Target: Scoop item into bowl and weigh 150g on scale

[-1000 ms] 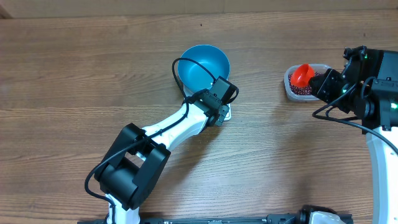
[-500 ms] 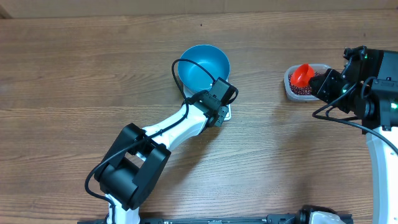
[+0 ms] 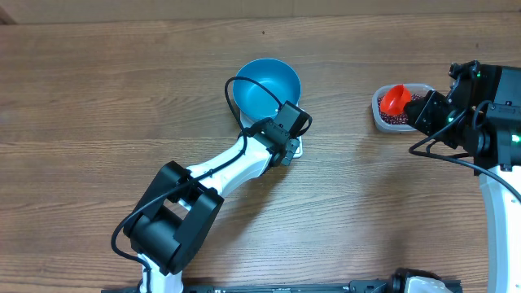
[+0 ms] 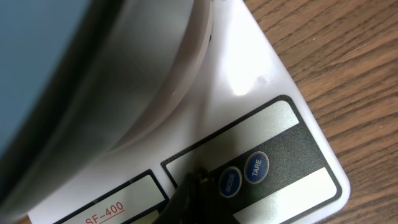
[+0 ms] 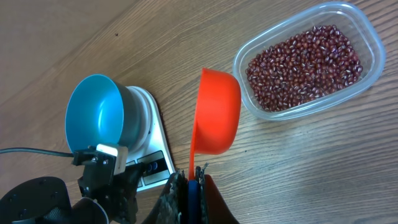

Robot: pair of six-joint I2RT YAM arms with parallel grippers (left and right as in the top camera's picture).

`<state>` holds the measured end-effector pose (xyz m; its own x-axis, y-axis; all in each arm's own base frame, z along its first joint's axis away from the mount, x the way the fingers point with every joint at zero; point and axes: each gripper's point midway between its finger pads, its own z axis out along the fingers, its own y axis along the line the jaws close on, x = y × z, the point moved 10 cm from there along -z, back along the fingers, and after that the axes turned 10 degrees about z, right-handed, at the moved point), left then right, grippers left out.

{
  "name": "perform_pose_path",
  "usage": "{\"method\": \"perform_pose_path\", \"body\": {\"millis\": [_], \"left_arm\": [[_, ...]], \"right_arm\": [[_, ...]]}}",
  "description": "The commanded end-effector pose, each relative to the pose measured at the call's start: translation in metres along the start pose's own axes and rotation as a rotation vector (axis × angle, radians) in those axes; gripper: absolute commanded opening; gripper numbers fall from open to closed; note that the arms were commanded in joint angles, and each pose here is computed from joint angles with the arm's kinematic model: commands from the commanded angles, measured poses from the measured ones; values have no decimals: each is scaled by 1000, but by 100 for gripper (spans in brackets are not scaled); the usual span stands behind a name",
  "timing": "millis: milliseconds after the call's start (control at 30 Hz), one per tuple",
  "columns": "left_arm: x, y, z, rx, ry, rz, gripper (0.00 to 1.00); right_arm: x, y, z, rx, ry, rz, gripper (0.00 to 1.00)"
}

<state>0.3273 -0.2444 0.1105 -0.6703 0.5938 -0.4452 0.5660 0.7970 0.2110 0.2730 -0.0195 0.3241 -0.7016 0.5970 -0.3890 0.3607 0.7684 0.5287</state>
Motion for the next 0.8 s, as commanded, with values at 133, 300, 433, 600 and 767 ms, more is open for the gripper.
{"method": "perform_pose_path", "body": {"millis": [133,300,433,600,767], "left_arm": [[17,-9,22,38,74,0,4],[17,-9,22,38,74,0,4],[7,-5,8,32,42,24,4],[-23,5,-33,24,-83,-1,4],[-43,19,-92,17,-241,-35,5]], "right_arm": [[-4,5,-9,-11,-33,-15,4],[-4,5,-9,-11,-34,-15,4],[-4,5,-9,-11,-33,-15,4],[-4,5,-9,-11,-34,-15,4],[-6,6,-9,-16,-42,-19,4]]}}
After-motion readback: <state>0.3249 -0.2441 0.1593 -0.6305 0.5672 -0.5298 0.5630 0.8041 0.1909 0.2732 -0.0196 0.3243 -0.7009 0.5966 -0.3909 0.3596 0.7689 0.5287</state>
